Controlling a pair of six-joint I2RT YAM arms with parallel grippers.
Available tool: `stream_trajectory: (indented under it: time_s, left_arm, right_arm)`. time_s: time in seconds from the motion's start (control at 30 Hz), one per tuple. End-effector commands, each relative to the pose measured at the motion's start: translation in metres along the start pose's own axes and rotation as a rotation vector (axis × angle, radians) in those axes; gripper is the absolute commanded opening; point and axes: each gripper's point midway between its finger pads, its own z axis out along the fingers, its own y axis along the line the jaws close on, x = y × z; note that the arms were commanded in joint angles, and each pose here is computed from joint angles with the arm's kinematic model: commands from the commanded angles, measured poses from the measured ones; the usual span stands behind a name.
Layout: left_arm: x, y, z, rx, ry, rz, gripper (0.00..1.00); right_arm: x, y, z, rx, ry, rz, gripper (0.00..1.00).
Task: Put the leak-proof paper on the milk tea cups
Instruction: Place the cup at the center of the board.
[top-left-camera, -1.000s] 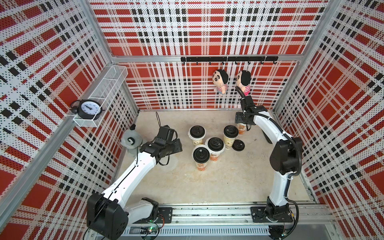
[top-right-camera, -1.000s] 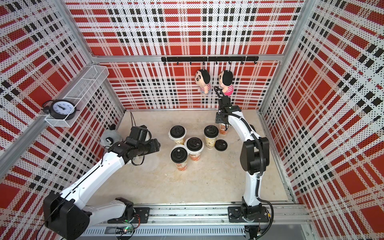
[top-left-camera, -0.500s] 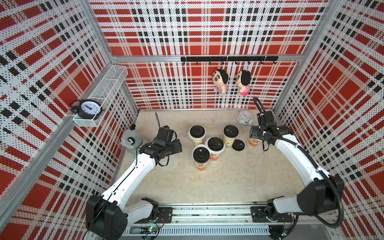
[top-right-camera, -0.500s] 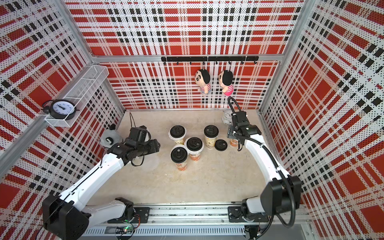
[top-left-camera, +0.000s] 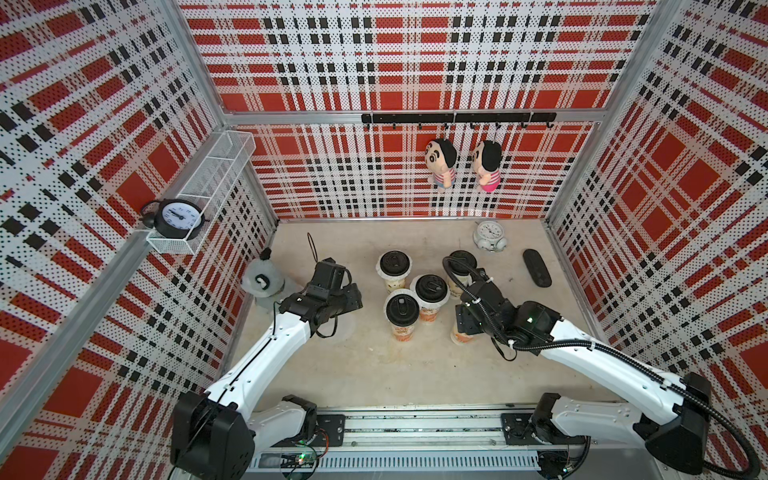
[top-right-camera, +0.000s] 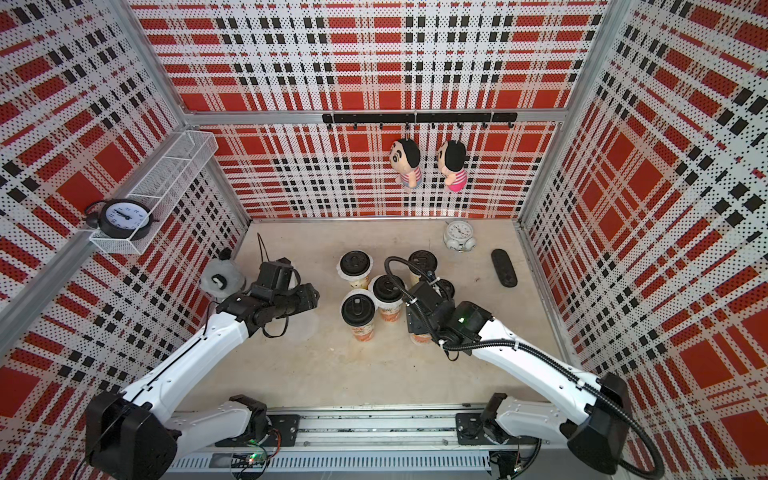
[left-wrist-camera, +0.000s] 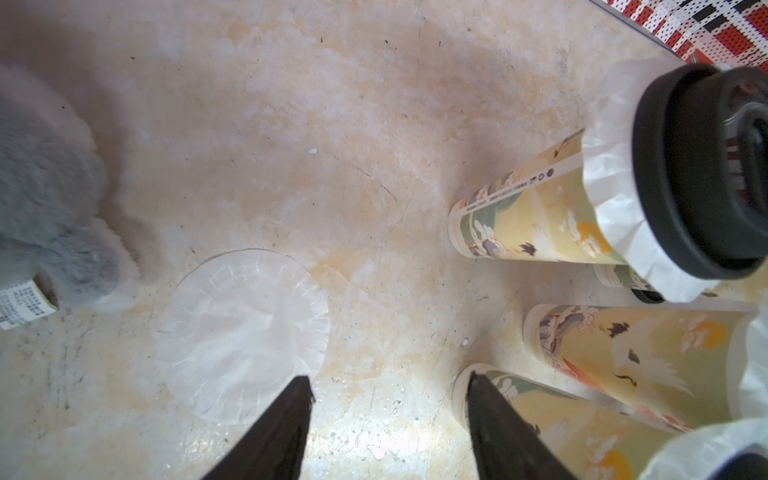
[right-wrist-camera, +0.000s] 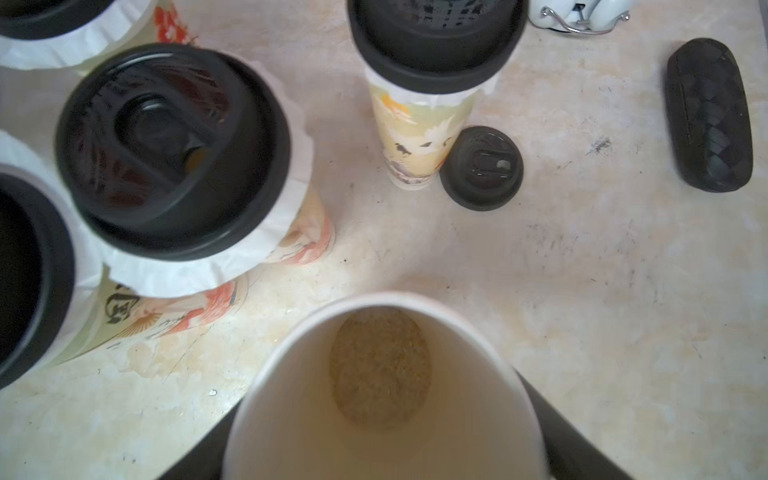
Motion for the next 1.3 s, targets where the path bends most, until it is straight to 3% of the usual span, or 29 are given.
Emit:
stream_trajectory:
  time_s: [0.0, 0.2, 0.83, 1.1, 1.27]
  left_arm:
    - [-0.008, -0.004, -0.006, 0.037, -0.044, -0.018, 0.64]
    - [-0.005, 0.001, -0.009, 0.035, -0.051, -0.027, 0.64]
    - [0.008, 0.018, 0.000, 0.007, -0.010, -0.052, 0.65]
    - [0.015, 0.026, 0.007, -0.016, 0.013, -0.072, 0.65]
    - [0.021, 0.036, 0.014, -0.047, 0.034, -0.091, 0.66]
  right_arm:
    - [-0.023, 0.017, -0.004, 0.029, -0.134, 0.075, 0.79]
    - [-0.010, 0.039, 0.003, 0.022, -0.113, 0.050, 0.80]
    - [0.024, 0.051, 0.021, 0.014, -0.015, 0.009, 0.83]
    - [0.032, 0.057, 0.020, 0.012, 0.017, -0.026, 0.94]
    - [0.019, 0.058, 0.007, -0.004, -0.010, -0.020, 1.00]
